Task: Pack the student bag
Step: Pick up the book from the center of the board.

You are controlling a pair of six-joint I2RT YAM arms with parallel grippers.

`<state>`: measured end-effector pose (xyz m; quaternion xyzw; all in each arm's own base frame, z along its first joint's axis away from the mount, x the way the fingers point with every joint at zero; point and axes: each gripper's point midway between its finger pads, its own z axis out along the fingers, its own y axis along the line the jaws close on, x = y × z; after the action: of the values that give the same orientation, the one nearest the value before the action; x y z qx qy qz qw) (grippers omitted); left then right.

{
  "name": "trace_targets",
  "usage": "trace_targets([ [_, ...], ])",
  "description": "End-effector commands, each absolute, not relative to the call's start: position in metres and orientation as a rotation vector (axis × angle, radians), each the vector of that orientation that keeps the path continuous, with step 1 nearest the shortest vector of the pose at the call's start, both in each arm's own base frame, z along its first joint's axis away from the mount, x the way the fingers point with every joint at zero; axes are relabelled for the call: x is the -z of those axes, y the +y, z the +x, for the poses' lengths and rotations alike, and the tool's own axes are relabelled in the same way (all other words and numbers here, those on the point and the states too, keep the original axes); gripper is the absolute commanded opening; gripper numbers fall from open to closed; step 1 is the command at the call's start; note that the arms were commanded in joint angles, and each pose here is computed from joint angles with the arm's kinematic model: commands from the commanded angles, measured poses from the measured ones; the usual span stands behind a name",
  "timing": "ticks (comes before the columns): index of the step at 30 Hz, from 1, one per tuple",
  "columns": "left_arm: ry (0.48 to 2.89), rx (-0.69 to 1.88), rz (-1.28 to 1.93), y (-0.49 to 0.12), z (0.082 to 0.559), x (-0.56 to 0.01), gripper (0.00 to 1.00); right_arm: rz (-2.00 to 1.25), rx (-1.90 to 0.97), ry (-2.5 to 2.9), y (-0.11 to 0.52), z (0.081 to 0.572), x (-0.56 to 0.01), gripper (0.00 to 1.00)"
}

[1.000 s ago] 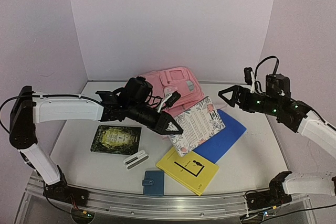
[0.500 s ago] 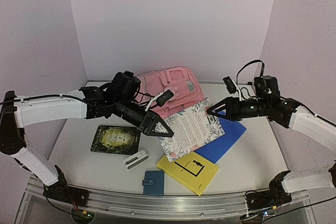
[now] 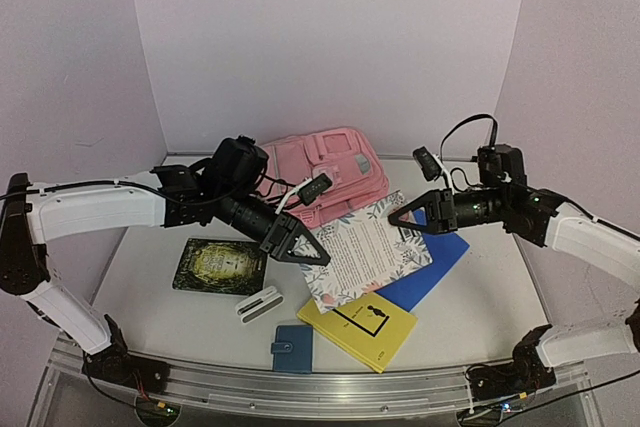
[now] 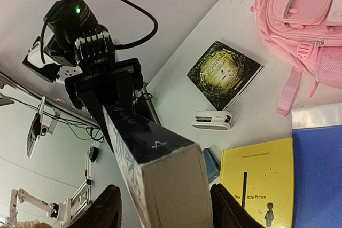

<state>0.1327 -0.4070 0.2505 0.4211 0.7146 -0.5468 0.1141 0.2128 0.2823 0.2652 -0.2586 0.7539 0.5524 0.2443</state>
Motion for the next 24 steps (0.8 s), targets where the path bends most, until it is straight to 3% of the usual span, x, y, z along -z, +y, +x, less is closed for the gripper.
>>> trace_targets([
  [1,1.814,1.638,1.285,-0.412,0.135,-0.311,0.0,-0.814,-1.586,1.995,0.297,0.198,-0.271,0.46],
  [8,1.85,1.599,1.157,-0.405,0.16,-0.311,0.01,-0.733,-1.533,1.916,0.296,0.211,-0.289,0.0],
  [10,1.855,1.6,1.088,-0.402,0.171,-0.311,0.17,-0.633,-1.516,1.873,0.294,0.223,-0.3,0.0],
  [13,1.84,1.611,0.962,-0.396,0.186,-0.316,0.62,-0.502,-1.548,1.799,0.29,0.233,-0.316,0.0],
  [15,1.804,1.625,0.902,-0.393,0.191,-0.321,0.78,-0.437,-1.598,1.713,0.287,0.235,-0.335,0.0],
  [18,1.753,1.655,0.859,-0.391,0.192,-0.33,0.86,-0.394,-1.647,1.613,0.282,0.234,-0.355,0.0],
  [24,1.744,1.681,0.846,-0.391,0.191,-0.334,0.88,-0.38,-1.666,1.531,0.277,0.23,-0.374,0.0],
])
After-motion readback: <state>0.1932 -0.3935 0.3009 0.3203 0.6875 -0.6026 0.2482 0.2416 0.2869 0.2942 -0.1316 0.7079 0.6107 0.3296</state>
